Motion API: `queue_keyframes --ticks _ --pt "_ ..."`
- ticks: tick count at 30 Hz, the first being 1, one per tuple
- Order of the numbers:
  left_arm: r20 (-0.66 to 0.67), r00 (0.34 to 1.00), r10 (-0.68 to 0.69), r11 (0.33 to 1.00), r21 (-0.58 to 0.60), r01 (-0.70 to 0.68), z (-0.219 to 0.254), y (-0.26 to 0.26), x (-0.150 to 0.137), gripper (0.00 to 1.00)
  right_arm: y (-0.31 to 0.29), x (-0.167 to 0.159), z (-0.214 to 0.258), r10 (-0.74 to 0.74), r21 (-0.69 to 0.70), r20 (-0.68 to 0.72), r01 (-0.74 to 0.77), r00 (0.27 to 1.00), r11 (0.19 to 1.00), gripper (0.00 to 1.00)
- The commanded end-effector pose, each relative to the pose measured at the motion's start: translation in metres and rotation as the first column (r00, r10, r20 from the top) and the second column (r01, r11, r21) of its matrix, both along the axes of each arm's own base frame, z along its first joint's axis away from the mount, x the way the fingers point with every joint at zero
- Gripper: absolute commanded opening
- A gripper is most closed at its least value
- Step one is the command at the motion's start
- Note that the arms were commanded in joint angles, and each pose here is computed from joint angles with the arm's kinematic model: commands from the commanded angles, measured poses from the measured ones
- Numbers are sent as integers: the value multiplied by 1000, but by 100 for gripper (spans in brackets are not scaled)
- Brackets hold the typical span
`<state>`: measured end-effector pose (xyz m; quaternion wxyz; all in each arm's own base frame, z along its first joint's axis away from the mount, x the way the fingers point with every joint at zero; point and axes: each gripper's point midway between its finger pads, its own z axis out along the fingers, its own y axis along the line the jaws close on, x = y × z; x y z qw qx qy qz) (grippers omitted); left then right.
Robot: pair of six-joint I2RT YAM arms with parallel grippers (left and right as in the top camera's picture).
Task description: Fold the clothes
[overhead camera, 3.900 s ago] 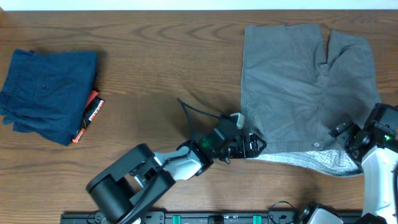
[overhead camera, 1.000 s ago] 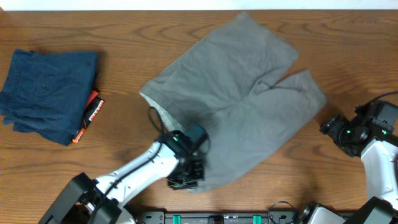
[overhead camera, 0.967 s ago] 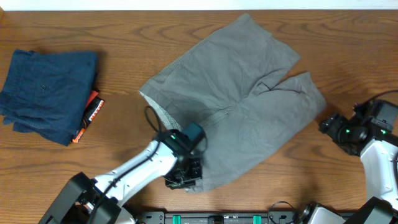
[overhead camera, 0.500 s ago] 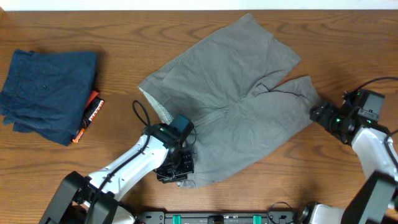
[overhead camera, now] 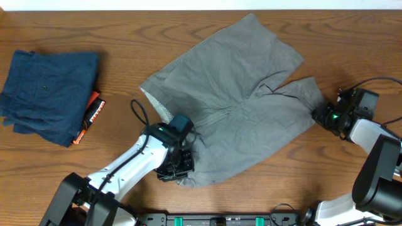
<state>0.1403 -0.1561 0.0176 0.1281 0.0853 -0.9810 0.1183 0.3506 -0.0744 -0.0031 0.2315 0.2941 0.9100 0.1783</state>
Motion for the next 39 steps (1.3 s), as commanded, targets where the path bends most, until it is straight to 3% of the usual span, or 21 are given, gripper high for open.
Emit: queue_keyframes --ticks 1,9,17,26,27,28,29,34,39 --pt "47 999 20 999 30 -22 0 10 13 6 -7 -8 -10 -35 -29 -47 34 998 999 1" --pt "57 998 34 999 17 -35 0 10 17 6 -58 -74 1 -331 -131 -236 308 914 943 1" --pt "40 998 -47 999 23 46 1 15 9 6 -50 -119 31 -363 -166 -324 325 874 931 1" --pt "-20 998 61 998 25 -61 6 43 11 8 -51 -142 40 -388 -223 -367 325 846 919 1" --pt "-46 996 78 997 -5 -78 8 40 8 25 -51 -142 39 -388 -223 -367 325 845 919 1" --pt "-67 995 79 995 -47 -83 11 34 5 52 -51 -142 39 -387 -224 -367 324 846 919 1" --pt "-92 993 71 991 -104 -81 16 26 2 66 -51 -141 39 -383 -225 -366 319 848 921 1" --pt "-184 976 115 984 -116 -138 23 22 -13 71 -52 -140 40 -379 -228 -359 314 853 922 1" --pt "-167 970 179 974 -108 -198 22 16 -4 71 -53 -138 40 -375 -230 -352 309 858 923 1"
